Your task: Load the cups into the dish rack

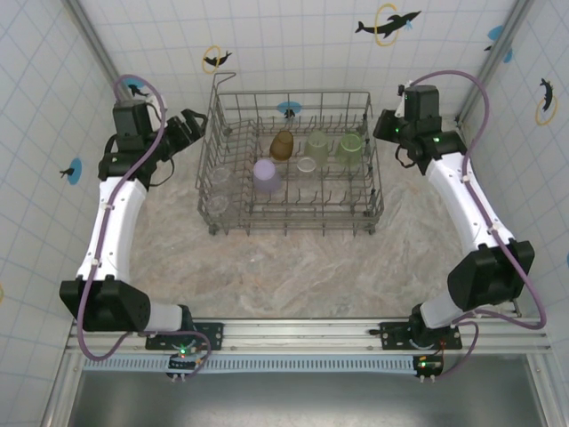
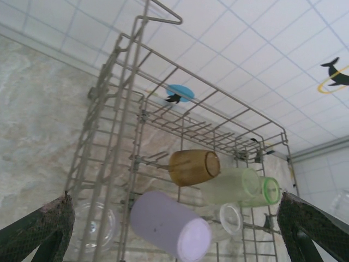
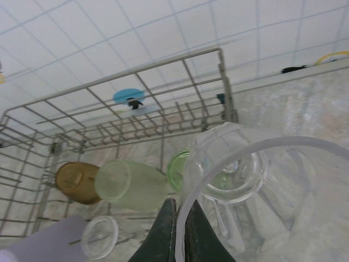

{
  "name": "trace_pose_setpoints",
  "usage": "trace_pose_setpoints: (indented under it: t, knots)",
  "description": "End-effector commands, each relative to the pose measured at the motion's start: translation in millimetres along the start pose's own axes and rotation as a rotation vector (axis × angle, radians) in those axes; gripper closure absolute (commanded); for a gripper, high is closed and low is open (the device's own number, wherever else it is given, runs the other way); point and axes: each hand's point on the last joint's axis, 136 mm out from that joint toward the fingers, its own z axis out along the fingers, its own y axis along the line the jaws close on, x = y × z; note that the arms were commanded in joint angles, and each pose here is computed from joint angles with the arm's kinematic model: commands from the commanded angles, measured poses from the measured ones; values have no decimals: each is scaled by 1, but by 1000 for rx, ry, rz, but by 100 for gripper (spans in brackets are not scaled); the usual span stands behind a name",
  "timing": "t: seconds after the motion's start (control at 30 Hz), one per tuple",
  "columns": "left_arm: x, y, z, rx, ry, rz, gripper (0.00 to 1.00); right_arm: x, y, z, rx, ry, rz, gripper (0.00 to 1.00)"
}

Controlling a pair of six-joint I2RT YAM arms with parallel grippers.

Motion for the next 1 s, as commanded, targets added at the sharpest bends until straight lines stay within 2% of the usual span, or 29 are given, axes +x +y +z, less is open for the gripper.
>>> trace_pose_setpoints:
  t: [0.0, 0.37, 0.5, 0.97]
  knots:
    - [-6, -21, 4, 91, -16, -5, 2, -18, 35, -4, -179, -68, 39, 100]
    - [-7, -44, 17, 200, 9, -68, 2, -4, 88, 5, -454, -65, 124, 100]
    - [9, -56, 30, 229, 38, -80, 2, 3, 109, 8, -560, -44, 139, 100]
    - [36, -84, 58, 348, 71, -163, 2, 19, 127, 7, -782, -76, 232, 100]
